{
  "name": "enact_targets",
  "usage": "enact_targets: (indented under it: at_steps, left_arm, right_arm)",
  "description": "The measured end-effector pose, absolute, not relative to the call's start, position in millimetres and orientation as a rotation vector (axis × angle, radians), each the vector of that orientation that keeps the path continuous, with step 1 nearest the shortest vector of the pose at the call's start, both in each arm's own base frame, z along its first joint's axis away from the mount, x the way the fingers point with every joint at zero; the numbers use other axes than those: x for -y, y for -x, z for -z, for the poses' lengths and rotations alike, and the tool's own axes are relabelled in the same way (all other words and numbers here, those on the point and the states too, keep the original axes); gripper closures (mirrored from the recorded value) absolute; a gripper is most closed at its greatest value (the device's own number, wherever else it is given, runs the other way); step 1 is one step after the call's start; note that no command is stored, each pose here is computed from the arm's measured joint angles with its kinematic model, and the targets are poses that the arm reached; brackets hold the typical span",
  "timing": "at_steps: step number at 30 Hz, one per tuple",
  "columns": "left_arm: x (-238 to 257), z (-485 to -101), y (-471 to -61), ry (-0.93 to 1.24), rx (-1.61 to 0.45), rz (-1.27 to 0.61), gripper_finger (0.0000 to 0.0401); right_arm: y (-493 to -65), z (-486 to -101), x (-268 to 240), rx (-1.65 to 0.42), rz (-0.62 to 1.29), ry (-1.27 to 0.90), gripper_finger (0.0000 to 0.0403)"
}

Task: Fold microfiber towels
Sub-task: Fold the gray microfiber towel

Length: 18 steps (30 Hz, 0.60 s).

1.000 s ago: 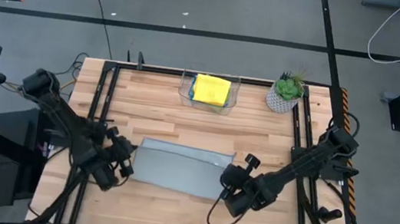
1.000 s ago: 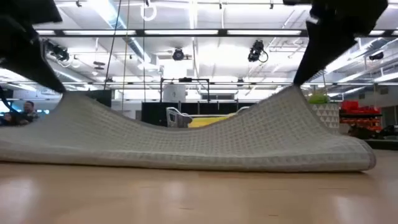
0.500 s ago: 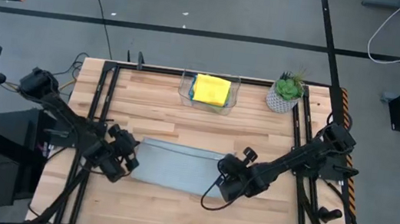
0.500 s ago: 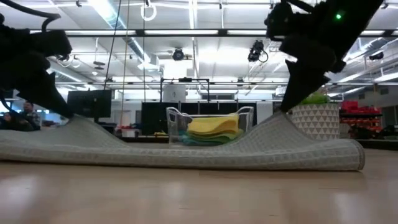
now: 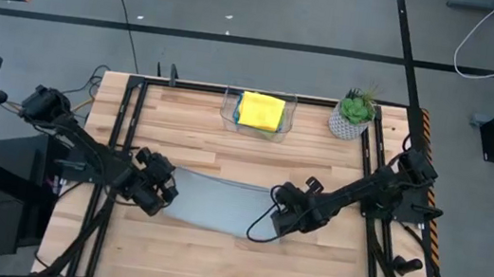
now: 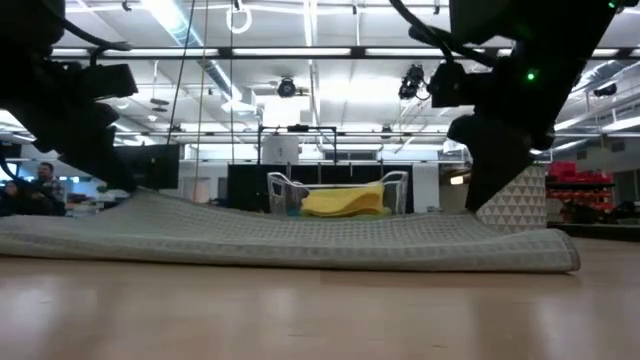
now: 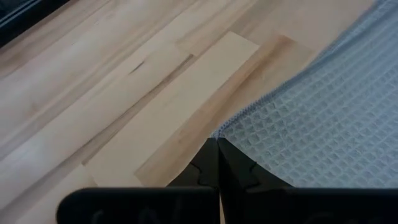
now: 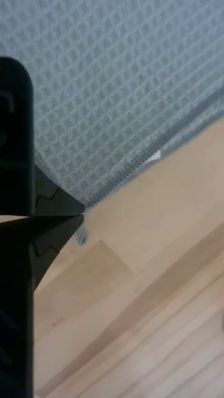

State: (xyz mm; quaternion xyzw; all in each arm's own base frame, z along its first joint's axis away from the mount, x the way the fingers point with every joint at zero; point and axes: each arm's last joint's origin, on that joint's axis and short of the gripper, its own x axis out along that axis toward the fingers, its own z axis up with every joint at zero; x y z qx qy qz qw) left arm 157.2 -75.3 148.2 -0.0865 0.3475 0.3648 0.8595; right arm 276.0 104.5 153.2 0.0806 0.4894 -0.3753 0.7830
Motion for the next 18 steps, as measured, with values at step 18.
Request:
enact_targets:
  at_steps: [18]
  left_arm:
    - [67,-142,-164,0.135,-0.808,-0.780,0.0322]
  right_arm:
    - [-278,-148,-86,-1.112,0.822,-0.166,0.0367]
